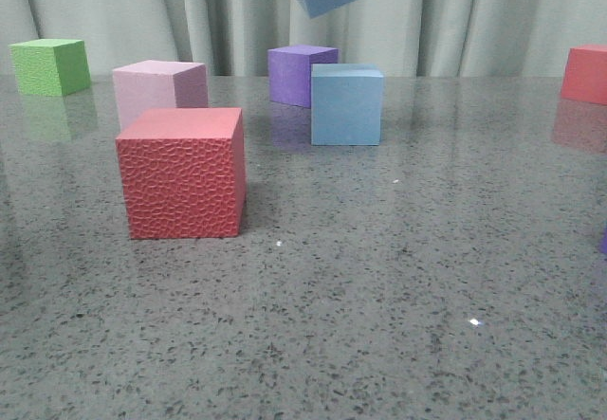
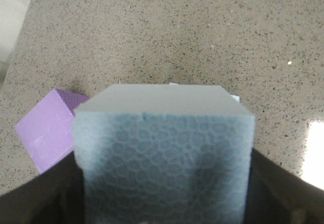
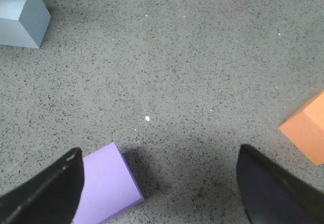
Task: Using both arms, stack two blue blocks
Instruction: 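Lift the second blue cube and carry it above the first, then lower the held blue cube onto the top of the first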
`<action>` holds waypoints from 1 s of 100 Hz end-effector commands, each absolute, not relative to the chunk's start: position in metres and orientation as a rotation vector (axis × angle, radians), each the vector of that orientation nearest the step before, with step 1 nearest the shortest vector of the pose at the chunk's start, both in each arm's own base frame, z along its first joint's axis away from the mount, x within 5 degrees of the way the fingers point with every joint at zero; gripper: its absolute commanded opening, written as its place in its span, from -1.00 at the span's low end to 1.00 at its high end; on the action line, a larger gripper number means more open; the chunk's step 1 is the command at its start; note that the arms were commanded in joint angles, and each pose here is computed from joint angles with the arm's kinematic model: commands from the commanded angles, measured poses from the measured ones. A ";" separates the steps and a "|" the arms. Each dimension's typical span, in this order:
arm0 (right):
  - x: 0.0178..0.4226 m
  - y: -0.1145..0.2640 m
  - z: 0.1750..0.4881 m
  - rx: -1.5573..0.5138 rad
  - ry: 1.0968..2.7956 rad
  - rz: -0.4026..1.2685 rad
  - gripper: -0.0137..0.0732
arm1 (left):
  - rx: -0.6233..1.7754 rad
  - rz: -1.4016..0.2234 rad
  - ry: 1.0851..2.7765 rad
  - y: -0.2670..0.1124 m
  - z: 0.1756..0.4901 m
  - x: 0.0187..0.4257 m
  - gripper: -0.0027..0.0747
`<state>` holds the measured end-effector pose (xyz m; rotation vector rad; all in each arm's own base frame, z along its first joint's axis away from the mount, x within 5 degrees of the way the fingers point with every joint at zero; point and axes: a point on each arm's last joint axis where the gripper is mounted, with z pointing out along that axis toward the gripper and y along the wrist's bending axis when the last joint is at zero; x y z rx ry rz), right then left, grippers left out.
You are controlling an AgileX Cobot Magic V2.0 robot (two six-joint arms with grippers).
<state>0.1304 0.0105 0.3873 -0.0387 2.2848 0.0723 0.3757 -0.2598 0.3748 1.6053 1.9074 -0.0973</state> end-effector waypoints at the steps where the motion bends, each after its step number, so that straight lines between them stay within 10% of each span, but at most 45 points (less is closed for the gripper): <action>1: 0.131 0.010 0.400 -0.044 2.195 0.069 0.72 | 1.556 -0.099 1.786 -0.260 0.404 0.367 -0.38; 100: 0.132 0.010 0.400 -0.044 2.188 0.069 0.72 | 1.682 -0.116 1.736 -0.270 0.381 0.375 -0.38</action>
